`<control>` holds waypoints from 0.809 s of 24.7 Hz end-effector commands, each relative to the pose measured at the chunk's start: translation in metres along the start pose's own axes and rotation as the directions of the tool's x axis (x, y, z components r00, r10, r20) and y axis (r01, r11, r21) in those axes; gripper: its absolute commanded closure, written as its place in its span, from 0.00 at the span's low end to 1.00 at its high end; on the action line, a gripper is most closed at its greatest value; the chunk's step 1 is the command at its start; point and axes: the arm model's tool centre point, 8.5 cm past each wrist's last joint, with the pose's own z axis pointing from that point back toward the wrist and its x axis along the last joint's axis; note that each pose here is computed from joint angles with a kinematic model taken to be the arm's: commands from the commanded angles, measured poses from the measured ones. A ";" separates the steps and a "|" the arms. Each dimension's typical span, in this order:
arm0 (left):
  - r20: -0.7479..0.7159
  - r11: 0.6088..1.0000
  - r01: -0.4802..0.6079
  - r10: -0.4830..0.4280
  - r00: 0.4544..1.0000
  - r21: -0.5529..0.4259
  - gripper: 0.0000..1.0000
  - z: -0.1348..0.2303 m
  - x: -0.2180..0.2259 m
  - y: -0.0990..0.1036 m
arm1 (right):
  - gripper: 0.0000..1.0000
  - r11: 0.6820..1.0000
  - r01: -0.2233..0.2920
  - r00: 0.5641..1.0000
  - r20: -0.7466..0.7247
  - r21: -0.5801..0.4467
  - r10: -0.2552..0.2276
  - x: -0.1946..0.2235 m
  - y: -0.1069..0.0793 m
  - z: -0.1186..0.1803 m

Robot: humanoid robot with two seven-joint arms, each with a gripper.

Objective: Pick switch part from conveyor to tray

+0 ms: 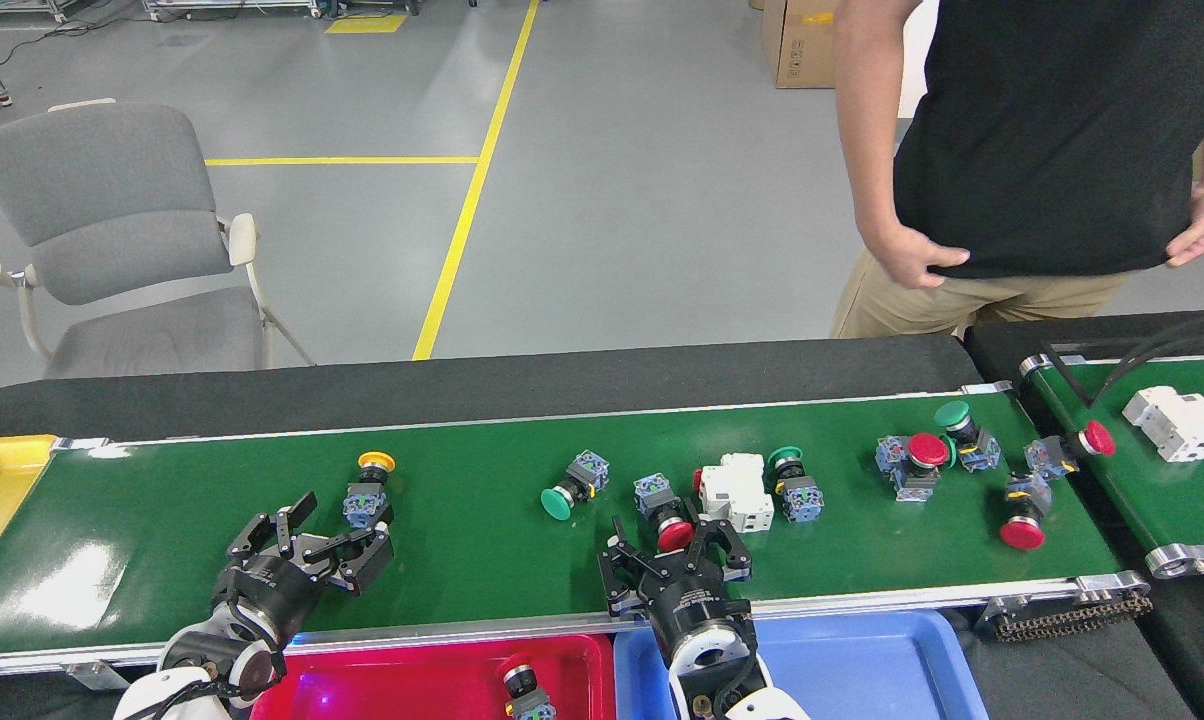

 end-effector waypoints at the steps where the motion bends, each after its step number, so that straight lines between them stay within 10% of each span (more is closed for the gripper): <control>1: -0.020 1.000 -0.003 0.003 1.000 0.027 0.43 -0.004 -0.003 0.010 | 0.92 1.000 0.000 1.000 0.017 -0.026 0.000 0.003 -0.014 -0.004; 2: -0.017 1.000 -0.015 0.015 1.000 0.027 0.66 -0.005 -0.001 0.008 | 0.93 1.000 0.002 1.000 0.019 -0.031 -0.002 0.003 -0.015 -0.004; 5: -0.014 0.998 -0.038 0.039 0.999 0.055 0.89 -0.004 0.001 0.008 | 0.94 0.998 0.015 0.998 0.062 -0.061 -0.012 0.009 -0.023 0.003; 12: 0.306 0.977 0.050 -0.113 0.945 0.208 0.95 0.069 0.055 0.006 | 0.88 0.991 0.028 0.921 0.390 -0.132 0.026 0.048 -0.015 0.088; 13: 0.391 0.973 0.066 -0.150 0.908 0.220 0.93 0.093 0.071 0.001 | 0.59 0.991 0.023 0.896 0.443 -0.130 0.038 0.056 -0.010 0.103; 14: 0.400 0.972 0.076 -0.162 0.902 0.223 0.89 0.111 0.078 -0.003 | 0.00 0.992 0.011 0.880 0.472 -0.125 0.049 0.063 -0.004 0.112; 17: 0.413 0.978 0.075 -0.150 0.898 0.193 0.69 0.138 0.089 -0.020 | 0.00 0.993 -0.006 0.858 0.509 -0.114 0.064 0.073 0.004 0.122; 20: 0.419 0.984 0.056 -0.122 0.900 0.167 0.20 0.149 0.097 -0.032 | 0.00 0.993 0.006 0.859 0.509 -0.115 0.054 0.073 0.003 0.126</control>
